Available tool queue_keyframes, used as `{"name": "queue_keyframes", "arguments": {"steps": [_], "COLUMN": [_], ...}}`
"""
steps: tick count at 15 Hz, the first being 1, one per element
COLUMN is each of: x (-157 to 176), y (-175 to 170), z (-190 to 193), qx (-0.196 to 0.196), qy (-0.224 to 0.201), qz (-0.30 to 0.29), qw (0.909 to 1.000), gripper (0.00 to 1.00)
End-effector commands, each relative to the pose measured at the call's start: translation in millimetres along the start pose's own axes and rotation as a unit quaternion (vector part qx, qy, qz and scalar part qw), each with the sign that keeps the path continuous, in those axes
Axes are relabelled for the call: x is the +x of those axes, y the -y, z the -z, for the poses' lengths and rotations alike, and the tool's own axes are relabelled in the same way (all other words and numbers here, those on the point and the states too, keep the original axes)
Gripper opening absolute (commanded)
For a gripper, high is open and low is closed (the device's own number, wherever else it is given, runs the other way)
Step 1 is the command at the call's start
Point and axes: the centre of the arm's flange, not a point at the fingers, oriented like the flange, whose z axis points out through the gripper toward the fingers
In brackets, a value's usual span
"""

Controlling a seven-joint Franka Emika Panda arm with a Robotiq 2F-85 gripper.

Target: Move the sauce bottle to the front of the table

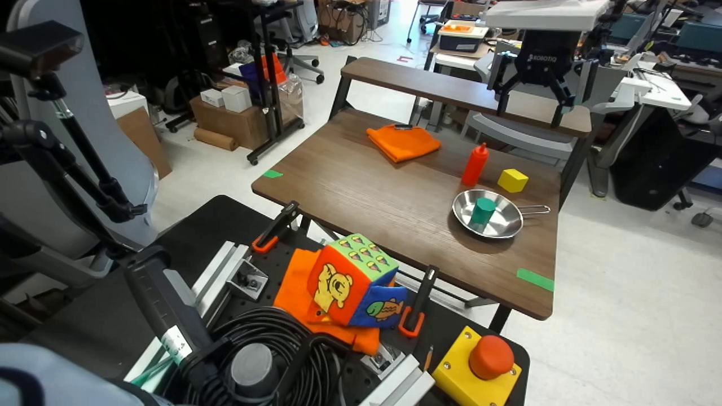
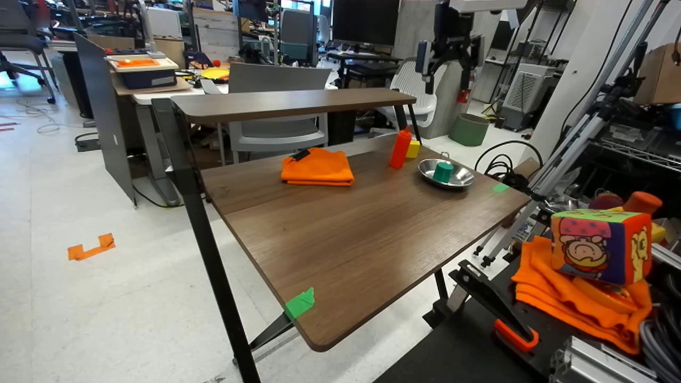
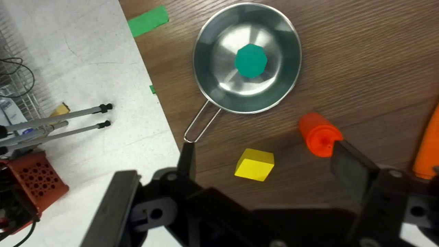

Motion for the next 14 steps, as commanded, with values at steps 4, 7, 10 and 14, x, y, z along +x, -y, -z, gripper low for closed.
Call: {"name": "queue_keyframes", "arguments": {"steps": [4, 7, 10, 14], "x": [79.1, 87.7, 90.7, 93.2], "y": [58.5, 85.3, 104.0, 113.5], "z": [-29.9, -39.8, -53.7, -79.7], "qx": [-0.007, -0.016, -0.026, -0.058], "qy": [0.033, 0.043, 0.058, 0.087], "qz": [0.051, 0.071, 0.09, 0.089], "qw": [0.9981, 0.9964, 0.9939, 0.9905], "gripper": [1.0, 1.0, 1.0, 1.0]}}
